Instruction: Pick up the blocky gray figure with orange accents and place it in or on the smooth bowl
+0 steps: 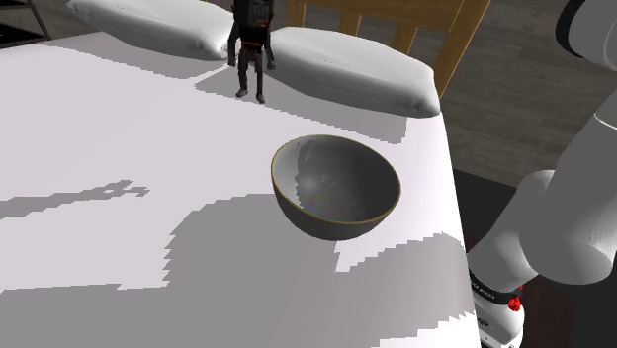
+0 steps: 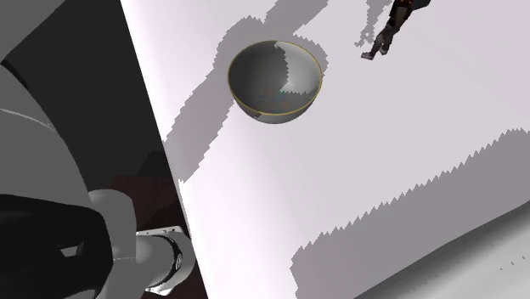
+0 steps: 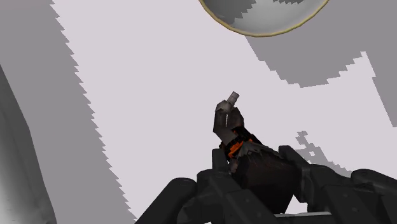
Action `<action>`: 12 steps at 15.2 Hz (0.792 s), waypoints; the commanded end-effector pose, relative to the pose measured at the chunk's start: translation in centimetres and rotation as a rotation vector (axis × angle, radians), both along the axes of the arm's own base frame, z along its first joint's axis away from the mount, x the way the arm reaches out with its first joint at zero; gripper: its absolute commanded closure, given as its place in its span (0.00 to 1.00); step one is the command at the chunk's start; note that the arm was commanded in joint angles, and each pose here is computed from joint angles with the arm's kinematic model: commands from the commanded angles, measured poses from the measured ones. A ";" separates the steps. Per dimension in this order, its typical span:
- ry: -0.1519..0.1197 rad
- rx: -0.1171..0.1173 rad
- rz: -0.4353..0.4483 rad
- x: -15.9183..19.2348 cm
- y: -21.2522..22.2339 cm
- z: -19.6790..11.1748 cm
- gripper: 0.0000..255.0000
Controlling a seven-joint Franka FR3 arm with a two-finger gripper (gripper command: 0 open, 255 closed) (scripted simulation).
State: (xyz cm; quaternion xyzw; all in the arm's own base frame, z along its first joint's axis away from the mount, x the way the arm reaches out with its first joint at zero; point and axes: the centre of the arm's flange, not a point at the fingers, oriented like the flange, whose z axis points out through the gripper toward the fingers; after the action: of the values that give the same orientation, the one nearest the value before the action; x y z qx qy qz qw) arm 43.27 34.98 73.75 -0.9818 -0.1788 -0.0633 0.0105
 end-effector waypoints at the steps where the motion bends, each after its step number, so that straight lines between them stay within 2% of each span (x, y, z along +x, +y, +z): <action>1: 0.000 0.000 0.000 0.0 -0.1 1.1 1.00; 6: 0.000 0.000 0.000 0.0 -0.1 3.3 1.00; 12: 0.000 0.000 0.000 -7.6 -0.8 5.3 1.00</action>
State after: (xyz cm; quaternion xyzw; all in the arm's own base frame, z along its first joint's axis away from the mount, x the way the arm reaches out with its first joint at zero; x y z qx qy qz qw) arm 36.89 34.27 78.95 -0.9817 -0.1792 -0.0636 0.0106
